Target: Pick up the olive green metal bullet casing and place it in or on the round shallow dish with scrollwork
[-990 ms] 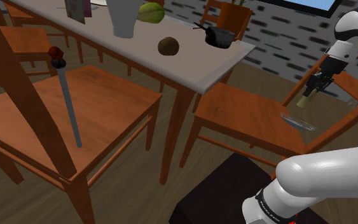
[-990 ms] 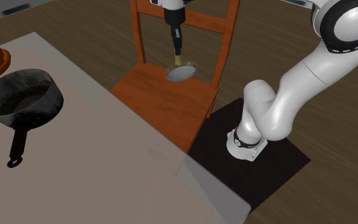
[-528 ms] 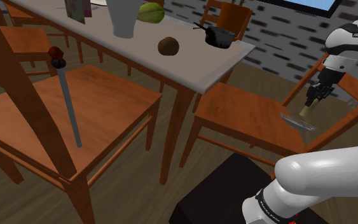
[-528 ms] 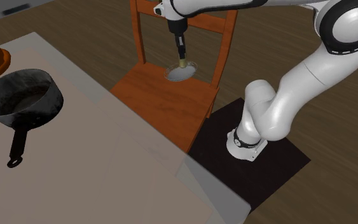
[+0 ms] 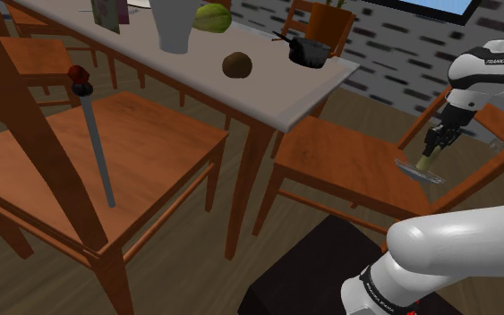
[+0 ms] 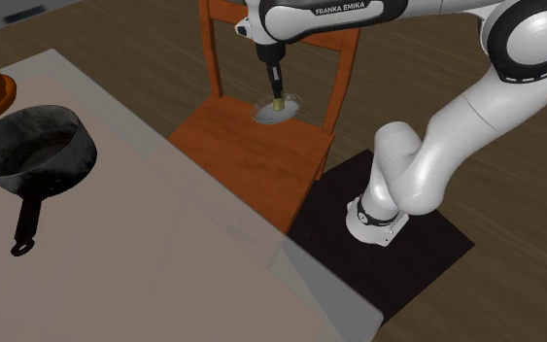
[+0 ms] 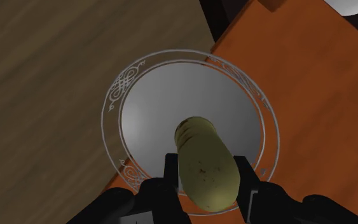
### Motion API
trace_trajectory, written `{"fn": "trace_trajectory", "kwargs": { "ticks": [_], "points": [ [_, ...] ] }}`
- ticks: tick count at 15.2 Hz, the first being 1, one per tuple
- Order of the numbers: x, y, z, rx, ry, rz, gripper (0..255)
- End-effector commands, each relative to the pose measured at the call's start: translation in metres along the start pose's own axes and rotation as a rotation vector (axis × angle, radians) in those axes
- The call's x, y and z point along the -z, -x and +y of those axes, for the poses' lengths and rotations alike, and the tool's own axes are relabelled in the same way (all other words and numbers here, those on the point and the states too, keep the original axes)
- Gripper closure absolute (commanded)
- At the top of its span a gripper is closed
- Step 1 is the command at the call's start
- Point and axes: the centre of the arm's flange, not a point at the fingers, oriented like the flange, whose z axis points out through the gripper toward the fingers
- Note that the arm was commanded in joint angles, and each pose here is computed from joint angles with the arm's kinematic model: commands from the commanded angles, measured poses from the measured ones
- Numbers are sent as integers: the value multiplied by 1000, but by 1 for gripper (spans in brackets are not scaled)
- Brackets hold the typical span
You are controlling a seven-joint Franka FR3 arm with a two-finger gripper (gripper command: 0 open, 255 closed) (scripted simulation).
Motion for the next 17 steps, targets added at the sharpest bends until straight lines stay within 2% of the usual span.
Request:
{"fn": "trace_trajectory", "kwargs": {
  "ticks": [1,4,5,10,14,17],
  "points": [
    [-6,3,4,-12,-11,-6,255],
    [-6,3,4,-12,-11,-6,255],
    [-5,2,5,-12,-11,-6,0],
    [-6,3,4,-12,-11,-6,0],
    [44,3,5,-12,-11,-6,0],
    [44,3,5,-12,-11,-6,0]
  ]
}}
